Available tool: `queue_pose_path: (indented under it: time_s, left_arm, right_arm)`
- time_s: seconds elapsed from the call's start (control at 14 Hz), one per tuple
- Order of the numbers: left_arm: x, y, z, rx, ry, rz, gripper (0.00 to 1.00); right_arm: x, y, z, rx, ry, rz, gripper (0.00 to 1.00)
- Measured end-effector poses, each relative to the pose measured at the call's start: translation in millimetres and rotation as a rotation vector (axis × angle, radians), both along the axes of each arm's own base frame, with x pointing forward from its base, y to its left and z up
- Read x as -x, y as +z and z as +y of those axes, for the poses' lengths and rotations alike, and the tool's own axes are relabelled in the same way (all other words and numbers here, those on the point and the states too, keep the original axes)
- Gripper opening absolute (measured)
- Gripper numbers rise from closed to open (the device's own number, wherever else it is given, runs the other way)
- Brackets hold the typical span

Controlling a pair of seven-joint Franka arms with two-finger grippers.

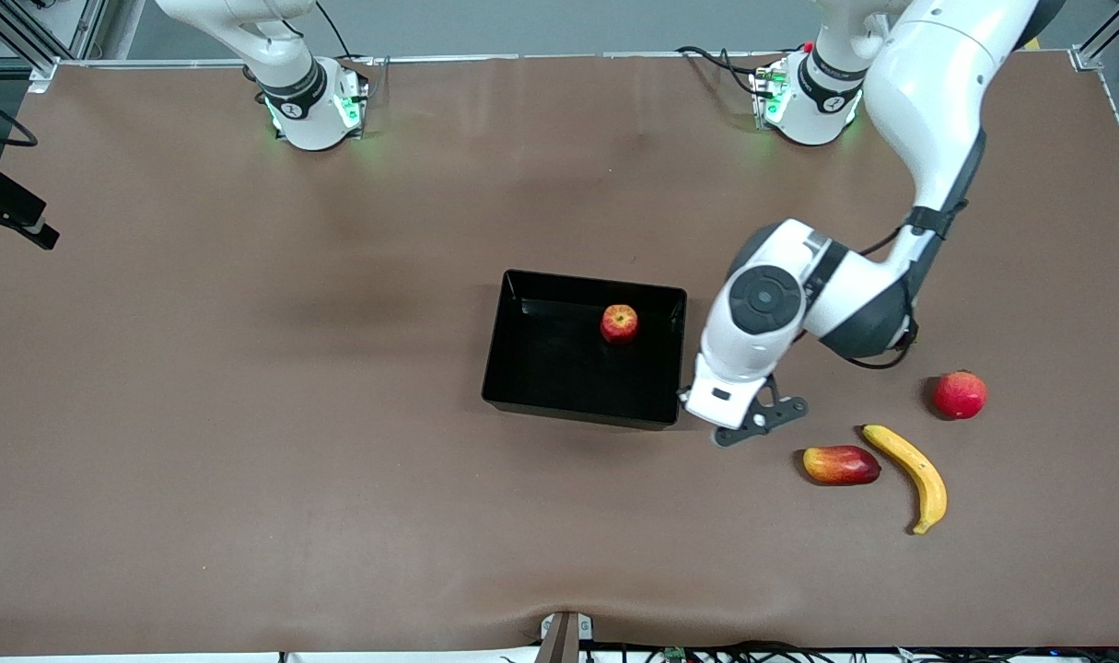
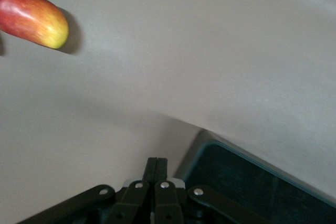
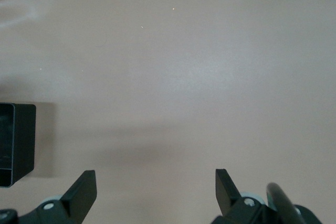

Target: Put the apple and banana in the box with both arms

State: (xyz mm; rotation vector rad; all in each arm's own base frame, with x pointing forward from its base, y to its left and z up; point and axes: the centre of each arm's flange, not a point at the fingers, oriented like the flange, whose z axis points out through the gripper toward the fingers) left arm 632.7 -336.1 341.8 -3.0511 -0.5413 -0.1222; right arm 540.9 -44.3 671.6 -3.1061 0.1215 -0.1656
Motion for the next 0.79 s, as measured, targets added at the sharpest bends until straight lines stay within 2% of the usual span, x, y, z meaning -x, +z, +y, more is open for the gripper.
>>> queue_pose_path:
  time_s: [0.36,0.57,0.79]
  left_arm:
    - [35,-2,-58,-0.002,-0.068,0.0,0.01]
    - [38,-7,-59,-0.019,-0.073,0.009,0.01]
    - [40,-16,-51,-0.055,-0.056,0.045,0.01]
  right_arm:
    - [0,0,0,0.0,0.0,0.0,1.0]
    - [0,0,0,0.0,-0.001,0.0,1.0]
    - [0,0,0,0.0,-0.001,0.0,1.0]
